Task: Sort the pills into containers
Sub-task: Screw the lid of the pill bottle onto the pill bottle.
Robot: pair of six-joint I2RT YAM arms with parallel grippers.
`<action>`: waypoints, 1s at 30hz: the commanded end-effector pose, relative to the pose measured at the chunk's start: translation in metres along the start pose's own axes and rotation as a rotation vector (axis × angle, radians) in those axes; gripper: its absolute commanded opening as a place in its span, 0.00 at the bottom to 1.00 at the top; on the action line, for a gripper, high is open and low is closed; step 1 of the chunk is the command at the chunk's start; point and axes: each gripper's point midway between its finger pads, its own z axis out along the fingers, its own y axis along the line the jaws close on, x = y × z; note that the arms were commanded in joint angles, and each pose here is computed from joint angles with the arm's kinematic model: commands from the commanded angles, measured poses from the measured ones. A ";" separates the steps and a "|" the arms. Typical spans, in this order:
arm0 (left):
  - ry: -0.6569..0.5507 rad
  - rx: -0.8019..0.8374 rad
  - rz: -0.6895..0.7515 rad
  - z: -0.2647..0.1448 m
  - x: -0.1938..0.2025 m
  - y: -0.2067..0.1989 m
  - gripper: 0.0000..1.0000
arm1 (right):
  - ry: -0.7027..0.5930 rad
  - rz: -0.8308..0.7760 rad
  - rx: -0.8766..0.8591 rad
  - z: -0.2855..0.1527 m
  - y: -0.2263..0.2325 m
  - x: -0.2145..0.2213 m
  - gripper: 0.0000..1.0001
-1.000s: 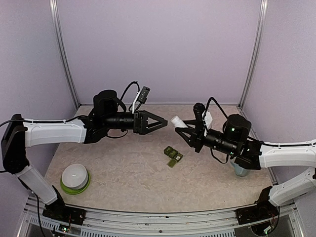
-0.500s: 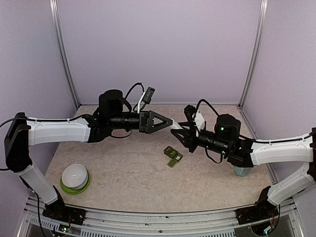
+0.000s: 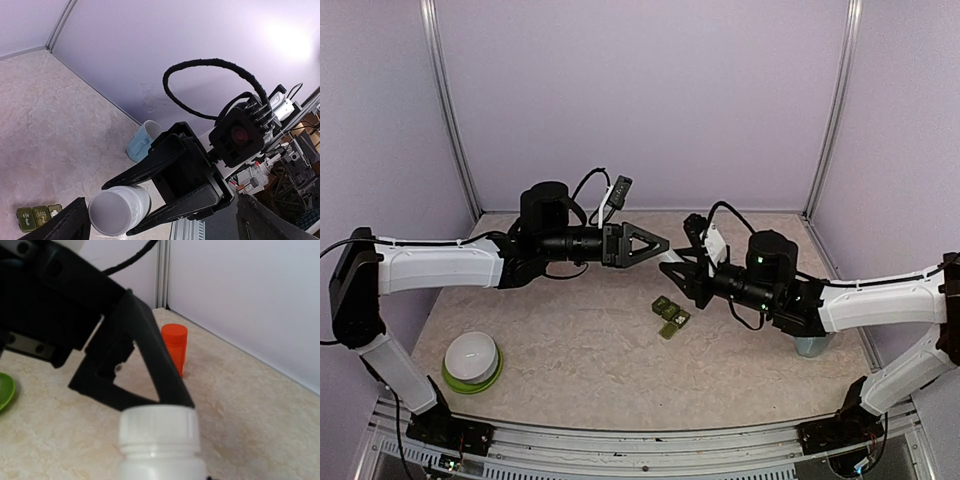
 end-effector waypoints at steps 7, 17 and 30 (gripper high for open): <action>-0.031 0.107 0.037 0.001 -0.012 -0.029 0.99 | 0.024 -0.009 -0.055 0.015 0.016 0.005 0.10; -0.038 0.094 0.026 -0.001 -0.012 -0.028 0.99 | 0.024 -0.027 -0.106 0.016 0.030 0.004 0.10; 0.029 -0.079 -0.109 -0.002 0.005 0.018 0.89 | 0.020 -0.181 0.023 -0.001 0.008 -0.004 0.10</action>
